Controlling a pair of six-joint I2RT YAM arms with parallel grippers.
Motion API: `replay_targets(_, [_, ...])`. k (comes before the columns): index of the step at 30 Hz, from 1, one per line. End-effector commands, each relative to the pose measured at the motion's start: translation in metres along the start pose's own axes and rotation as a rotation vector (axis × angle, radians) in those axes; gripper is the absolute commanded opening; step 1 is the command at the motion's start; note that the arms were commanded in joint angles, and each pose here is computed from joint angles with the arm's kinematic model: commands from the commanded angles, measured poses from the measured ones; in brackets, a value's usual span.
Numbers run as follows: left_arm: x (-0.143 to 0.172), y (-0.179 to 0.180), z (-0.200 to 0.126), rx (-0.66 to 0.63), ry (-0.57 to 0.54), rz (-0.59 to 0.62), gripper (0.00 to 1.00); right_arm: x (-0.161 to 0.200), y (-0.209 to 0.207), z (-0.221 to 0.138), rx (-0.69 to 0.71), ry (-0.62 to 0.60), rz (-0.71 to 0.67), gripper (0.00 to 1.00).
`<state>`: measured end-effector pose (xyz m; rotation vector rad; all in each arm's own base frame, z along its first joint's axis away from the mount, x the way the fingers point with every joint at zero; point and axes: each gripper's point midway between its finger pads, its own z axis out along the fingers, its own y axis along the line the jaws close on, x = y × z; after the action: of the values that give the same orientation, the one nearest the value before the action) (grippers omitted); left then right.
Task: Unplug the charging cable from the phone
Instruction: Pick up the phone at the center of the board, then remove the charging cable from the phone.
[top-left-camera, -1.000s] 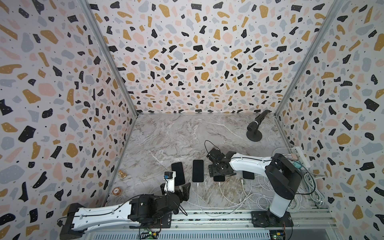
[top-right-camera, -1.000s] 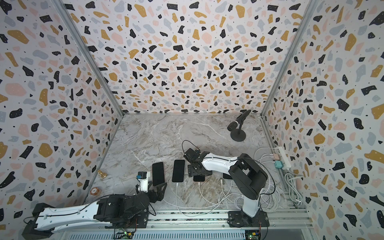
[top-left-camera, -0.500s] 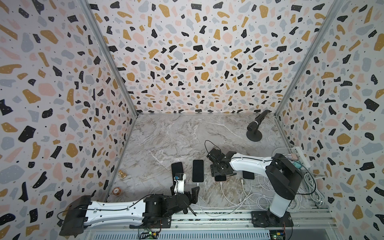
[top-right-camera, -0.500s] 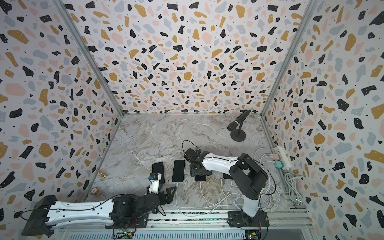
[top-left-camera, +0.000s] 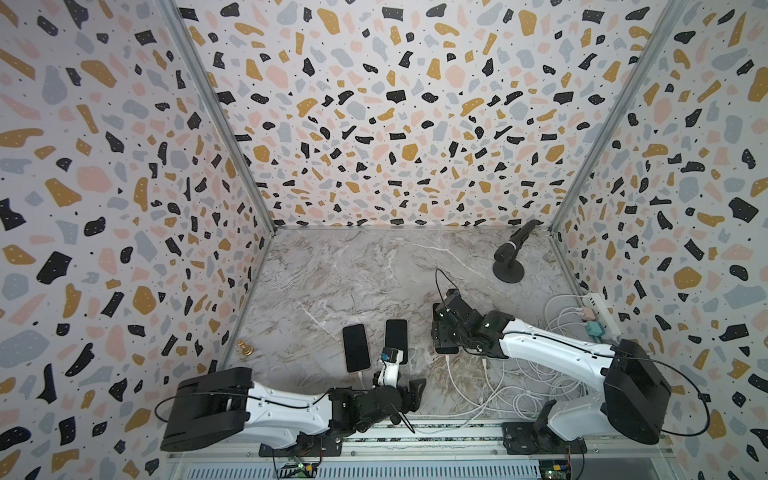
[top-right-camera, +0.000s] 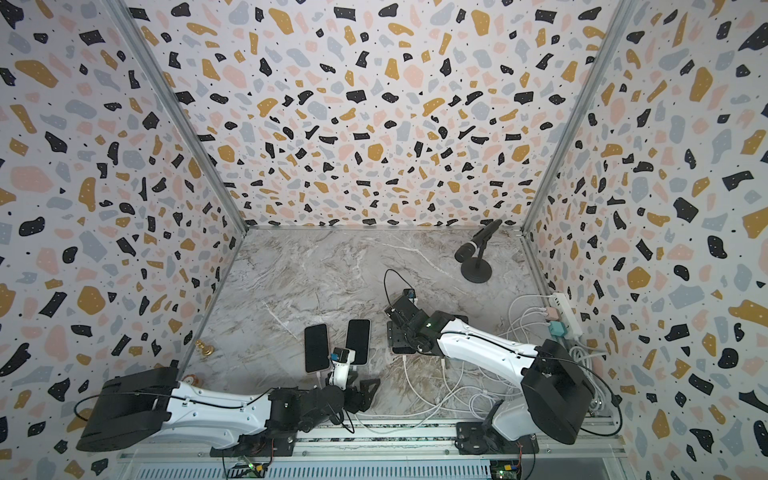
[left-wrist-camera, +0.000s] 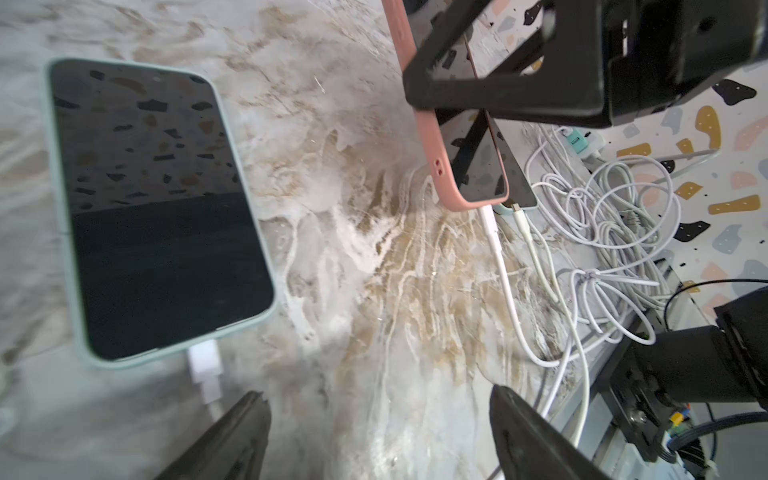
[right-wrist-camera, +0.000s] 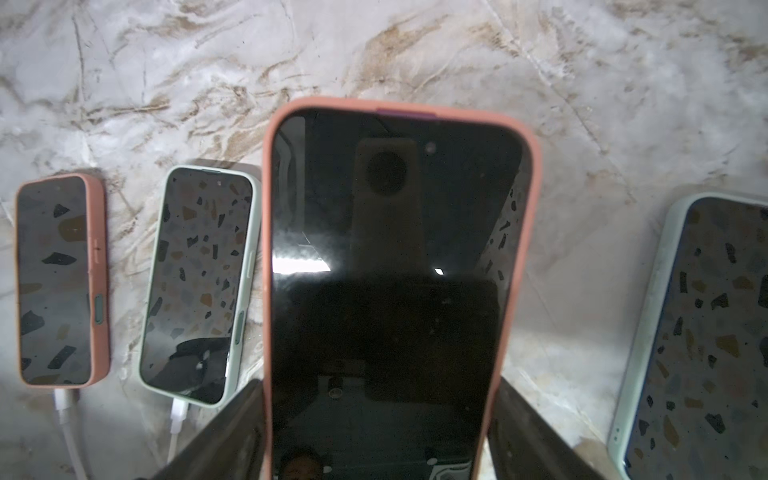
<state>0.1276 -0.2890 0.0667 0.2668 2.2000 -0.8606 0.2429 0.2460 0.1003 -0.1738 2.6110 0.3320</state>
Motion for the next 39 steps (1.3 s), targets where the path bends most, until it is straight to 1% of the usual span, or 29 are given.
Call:
replay_targets(1, [-0.016, -0.053, 0.006, 0.182, -0.050, -0.023, 0.81, -0.015, 0.006, -0.012, -0.033, -0.064, -0.002, 0.31])
replay_targets(5, [-0.009, -0.075, 0.013, 0.270, -0.051, 0.003, 0.79, -0.014, 0.007, -0.014, -0.042, -0.064, -0.005, 0.28])
replay_targets(9, [-0.001, -0.082, 0.025, 0.283, -0.043, 0.006, 0.78, -0.014, 0.006, -0.017, -0.058, -0.083, 0.000, 0.27])
replay_targets(13, [0.003, -0.090, 0.035, 0.306, -0.043, 0.002, 0.74, -0.016, 0.003, -0.024, -0.062, -0.106, -0.002, 0.27])
replay_targets(15, [0.004, -0.090, 0.039, 0.308, -0.050, -0.002, 0.73, -0.015, 0.002, -0.026, -0.063, -0.109, -0.012, 0.27])
replay_targets(16, [0.004, -0.090, 0.040, 0.312, -0.059, 0.020, 0.73, -0.015, 0.002, -0.027, -0.066, -0.108, -0.017, 0.27])
replay_targets(18, [0.005, -0.088, 0.043, 0.307, -0.061, 0.026, 0.73, -0.013, 0.005, -0.028, -0.088, -0.103, -0.027, 0.27])
replay_targets(20, [0.004, -0.087, 0.046, 0.307, -0.063, 0.026, 0.68, -0.012, 0.008, -0.030, -0.112, -0.104, -0.038, 0.27])
replay_targets(23, [0.004, -0.085, 0.049, 0.310, -0.063, 0.022, 0.59, -0.011, 0.010, -0.032, -0.132, -0.105, -0.045, 0.27])
replay_targets(25, [0.003, -0.085, 0.051, 0.314, -0.063, 0.023, 0.57, -0.010, 0.011, -0.034, -0.144, -0.102, -0.047, 0.27])
replay_targets(32, [-0.001, -0.089, 0.058, 0.327, -0.068, 0.042, 0.56, -0.008, 0.011, -0.040, -0.167, -0.108, -0.055, 0.26])
replay_targets(36, [-0.002, -0.092, 0.062, 0.339, -0.061, 0.046, 0.49, -0.008, 0.010, -0.042, -0.167, -0.109, -0.062, 0.26])
replay_targets(39, [-0.003, -0.092, 0.066, 0.336, -0.059, 0.049, 0.41, -0.008, 0.009, -0.041, -0.167, -0.101, -0.062, 0.25])
